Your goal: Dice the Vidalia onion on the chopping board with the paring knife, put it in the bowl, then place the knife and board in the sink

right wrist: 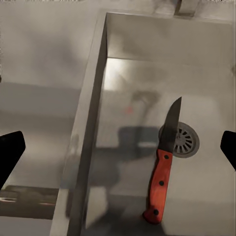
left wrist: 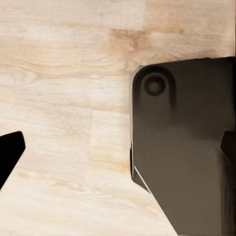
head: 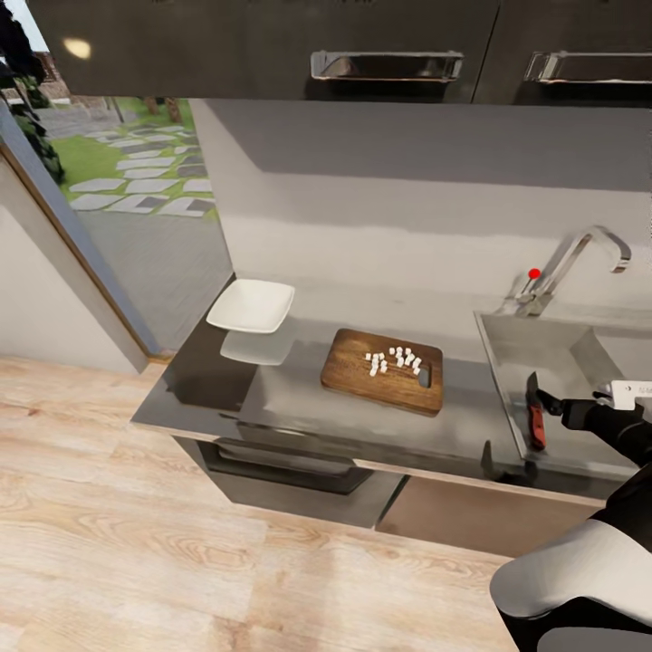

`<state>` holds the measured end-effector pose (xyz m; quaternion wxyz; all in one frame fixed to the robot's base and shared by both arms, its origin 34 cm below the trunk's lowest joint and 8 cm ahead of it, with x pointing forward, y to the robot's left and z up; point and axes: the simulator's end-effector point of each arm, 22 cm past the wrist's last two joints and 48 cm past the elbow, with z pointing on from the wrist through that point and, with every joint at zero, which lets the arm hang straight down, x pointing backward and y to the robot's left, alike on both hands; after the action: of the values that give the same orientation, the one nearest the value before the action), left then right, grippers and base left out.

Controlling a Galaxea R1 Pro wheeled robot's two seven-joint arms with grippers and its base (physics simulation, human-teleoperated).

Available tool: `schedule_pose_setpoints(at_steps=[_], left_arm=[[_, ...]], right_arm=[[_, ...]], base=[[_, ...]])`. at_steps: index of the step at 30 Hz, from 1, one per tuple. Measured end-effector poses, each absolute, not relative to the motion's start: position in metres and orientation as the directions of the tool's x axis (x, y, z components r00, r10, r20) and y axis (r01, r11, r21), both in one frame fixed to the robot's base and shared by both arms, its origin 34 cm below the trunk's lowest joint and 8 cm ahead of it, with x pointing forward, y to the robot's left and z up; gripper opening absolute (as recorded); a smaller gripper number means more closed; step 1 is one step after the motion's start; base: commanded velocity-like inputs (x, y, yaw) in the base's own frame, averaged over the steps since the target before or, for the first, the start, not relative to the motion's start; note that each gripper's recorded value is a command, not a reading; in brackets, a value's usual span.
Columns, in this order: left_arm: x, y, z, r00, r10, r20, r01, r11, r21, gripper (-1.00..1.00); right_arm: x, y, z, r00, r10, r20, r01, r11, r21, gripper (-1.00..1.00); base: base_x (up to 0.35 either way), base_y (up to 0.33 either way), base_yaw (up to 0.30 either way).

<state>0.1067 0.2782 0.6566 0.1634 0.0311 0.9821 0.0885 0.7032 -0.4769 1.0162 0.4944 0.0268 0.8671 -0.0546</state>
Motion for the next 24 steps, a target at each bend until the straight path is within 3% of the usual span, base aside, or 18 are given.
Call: schedule_pose_setpoints(at_steps=[7,11,18,24], left_arm=[[0.193,0.268,0.672,-0.839,0.05,-0.541,-0.032,0.989,0.141,1.0],[0.283,0.273,0.719,-0.68,0.023,-0.733,-0.056,0.995,0.084,1.0],[0.285,0.279,0.79,-0.598,0.009,-0.802,-0.029,0.999,0.032,1.0],[0.283,0.287,0.791,-0.597,0.024,-0.802,-0.023,0.999,0.047,1.0]], right_arm=[[0.704,-0.474,1.021,-0.502,-0.006,-0.865,0.099,0.993,-0.065,1.0],[0.705,-0.467,1.021,-0.496,-0.002,-0.869,0.1,0.993,-0.059,1.0],[0.707,-0.46,1.024,-0.484,0.004,-0.875,0.105,0.993,-0.054,1.0],[0.707,-0.46,1.028,-0.476,0.008,-0.879,0.117,0.992,-0.054,1.0]], base=[[0.0,0.0,0.0],[0.0,0.0,0.0],[0.0,0.0,0.0],[0.0,0.0,0.0]])
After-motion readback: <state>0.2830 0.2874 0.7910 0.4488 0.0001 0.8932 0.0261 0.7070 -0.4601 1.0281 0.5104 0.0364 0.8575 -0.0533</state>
